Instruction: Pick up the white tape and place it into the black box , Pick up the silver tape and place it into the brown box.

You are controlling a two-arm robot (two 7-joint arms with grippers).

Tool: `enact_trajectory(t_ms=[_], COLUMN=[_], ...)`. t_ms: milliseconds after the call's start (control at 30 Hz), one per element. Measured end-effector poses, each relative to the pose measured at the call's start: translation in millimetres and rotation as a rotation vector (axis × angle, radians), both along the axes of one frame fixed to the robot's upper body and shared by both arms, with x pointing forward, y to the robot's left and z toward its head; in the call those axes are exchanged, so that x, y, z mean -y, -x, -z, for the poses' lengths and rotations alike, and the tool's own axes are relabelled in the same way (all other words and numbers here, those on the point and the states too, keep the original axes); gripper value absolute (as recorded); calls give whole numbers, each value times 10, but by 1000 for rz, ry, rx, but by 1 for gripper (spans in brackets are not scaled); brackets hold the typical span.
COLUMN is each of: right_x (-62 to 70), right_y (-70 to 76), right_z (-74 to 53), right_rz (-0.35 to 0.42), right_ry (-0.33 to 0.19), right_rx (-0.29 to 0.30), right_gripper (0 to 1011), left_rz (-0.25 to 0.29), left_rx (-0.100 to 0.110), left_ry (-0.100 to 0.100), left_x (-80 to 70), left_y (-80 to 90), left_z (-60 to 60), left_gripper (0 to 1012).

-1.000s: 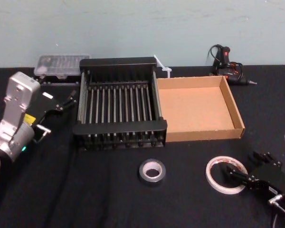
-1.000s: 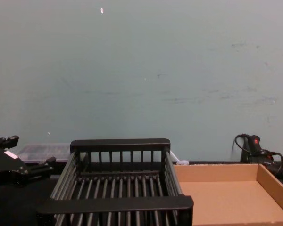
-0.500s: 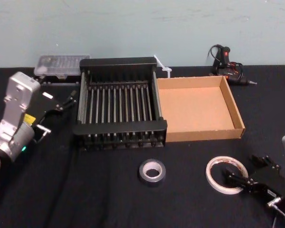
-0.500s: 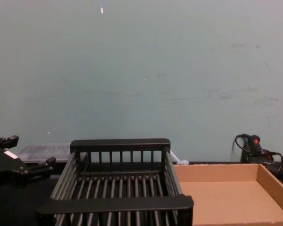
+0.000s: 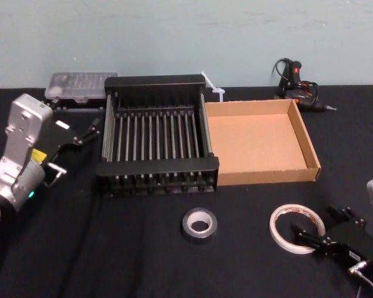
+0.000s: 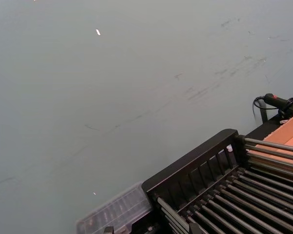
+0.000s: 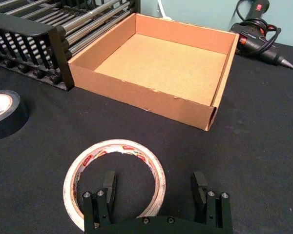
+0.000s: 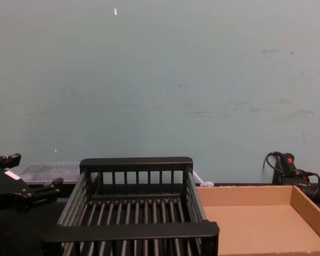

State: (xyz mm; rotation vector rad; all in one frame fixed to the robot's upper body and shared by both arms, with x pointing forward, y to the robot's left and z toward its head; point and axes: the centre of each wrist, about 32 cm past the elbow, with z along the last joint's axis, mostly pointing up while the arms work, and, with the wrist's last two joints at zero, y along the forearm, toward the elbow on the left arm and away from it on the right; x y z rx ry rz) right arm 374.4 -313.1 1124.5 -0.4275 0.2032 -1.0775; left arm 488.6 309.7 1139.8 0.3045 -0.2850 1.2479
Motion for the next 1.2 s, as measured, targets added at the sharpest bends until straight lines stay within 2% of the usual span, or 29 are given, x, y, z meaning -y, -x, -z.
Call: enact_trajectory(t_ms=[833, 1033, 1200], right_x=[-4, -4, -5], right_y=[6, 6, 6], right_z=[11, 11, 11], right_rz=[-1, -1, -1], right_ry=[1, 0, 0], right_rx=[-9, -9, -9], right_gripper=[1000, 908, 775], left_rz=[0, 0, 0], left_rx=[0, 0, 0], left_ry=[0, 0, 0], left_x=[0, 0, 0], left_y=[0, 0, 0], left_z=[0, 0, 0], left_gripper=[1001, 1001, 1001])
